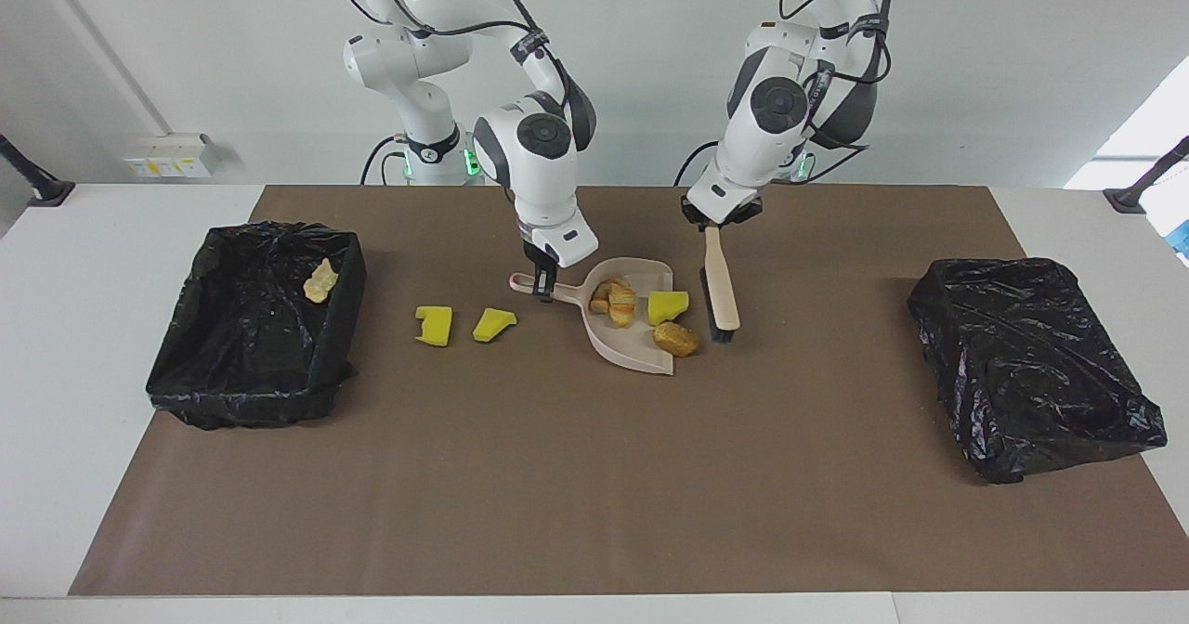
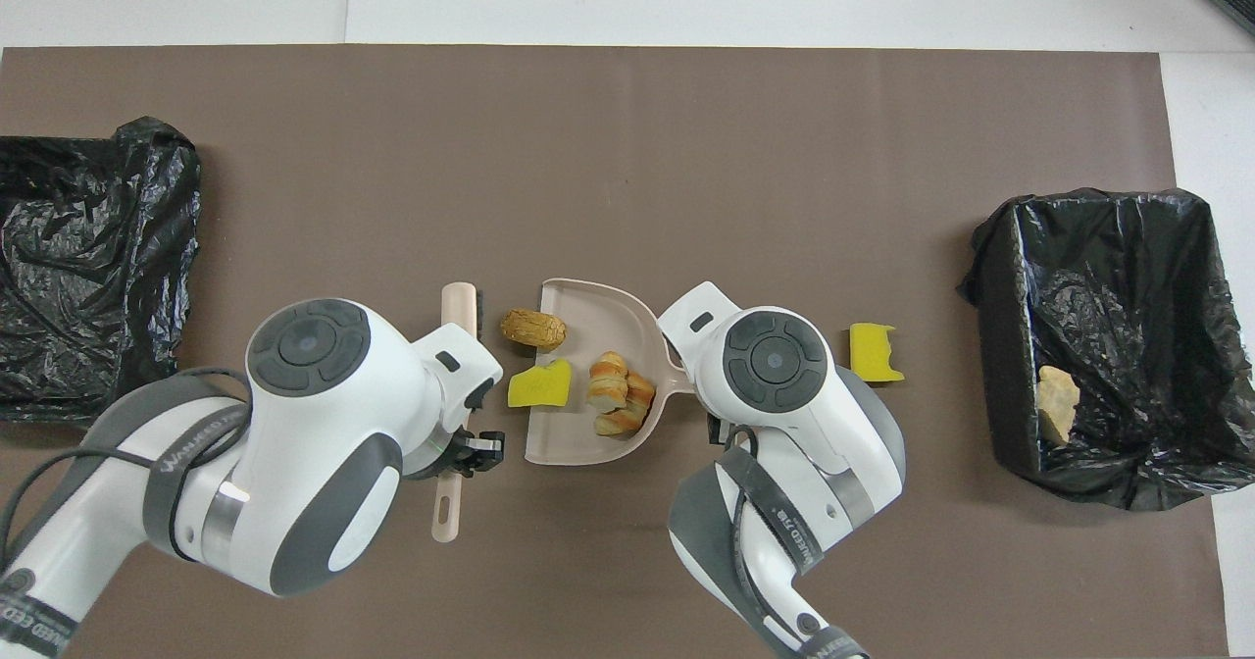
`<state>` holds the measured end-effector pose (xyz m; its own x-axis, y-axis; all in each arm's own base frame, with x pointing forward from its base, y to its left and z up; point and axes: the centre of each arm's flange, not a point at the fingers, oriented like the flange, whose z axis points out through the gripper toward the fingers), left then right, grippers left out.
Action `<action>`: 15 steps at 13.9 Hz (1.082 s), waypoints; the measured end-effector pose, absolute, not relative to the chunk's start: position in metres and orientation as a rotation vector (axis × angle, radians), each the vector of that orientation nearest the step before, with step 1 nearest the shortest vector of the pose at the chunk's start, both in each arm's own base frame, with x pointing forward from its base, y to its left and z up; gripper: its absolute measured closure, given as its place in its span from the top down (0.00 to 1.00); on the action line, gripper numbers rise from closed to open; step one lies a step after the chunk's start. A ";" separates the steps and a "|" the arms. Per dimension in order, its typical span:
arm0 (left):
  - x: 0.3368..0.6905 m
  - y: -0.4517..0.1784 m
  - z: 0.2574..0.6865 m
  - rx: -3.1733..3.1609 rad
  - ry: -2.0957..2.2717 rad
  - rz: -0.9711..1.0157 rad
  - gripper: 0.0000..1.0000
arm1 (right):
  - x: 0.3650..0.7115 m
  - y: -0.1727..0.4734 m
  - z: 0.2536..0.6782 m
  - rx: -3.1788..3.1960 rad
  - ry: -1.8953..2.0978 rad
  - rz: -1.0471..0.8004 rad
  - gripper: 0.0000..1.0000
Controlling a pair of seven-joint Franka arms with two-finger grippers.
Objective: Sweep and dump trash in bin
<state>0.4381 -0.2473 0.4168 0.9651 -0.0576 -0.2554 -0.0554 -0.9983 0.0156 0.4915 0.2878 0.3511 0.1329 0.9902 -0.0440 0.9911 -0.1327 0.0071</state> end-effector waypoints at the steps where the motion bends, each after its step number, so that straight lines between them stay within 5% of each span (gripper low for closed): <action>1: 0.451 -0.240 0.414 3.117 -0.091 -0.393 0.26 | 0.491 0.288 0.351 2.338 2.046 -0.044 0.32; 6: 0.476 -0.244 0.374 3.123 -0.092 -0.402 0.26 | 0.491 0.288 0.351 2.339 2.046 -0.044 0.32; 15: 0.384 -0.326 0.360 3.080 -0.082 -0.433 0.26 | 0.491 0.288 0.351 2.342 2.041 -0.044 0.32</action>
<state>0.3835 -0.3262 0.3597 0.9599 -0.0566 -0.2744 -0.0482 -0.9981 0.0373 0.4914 0.2877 0.3509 0.1366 0.9896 -0.0440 0.9906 -0.1364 0.0071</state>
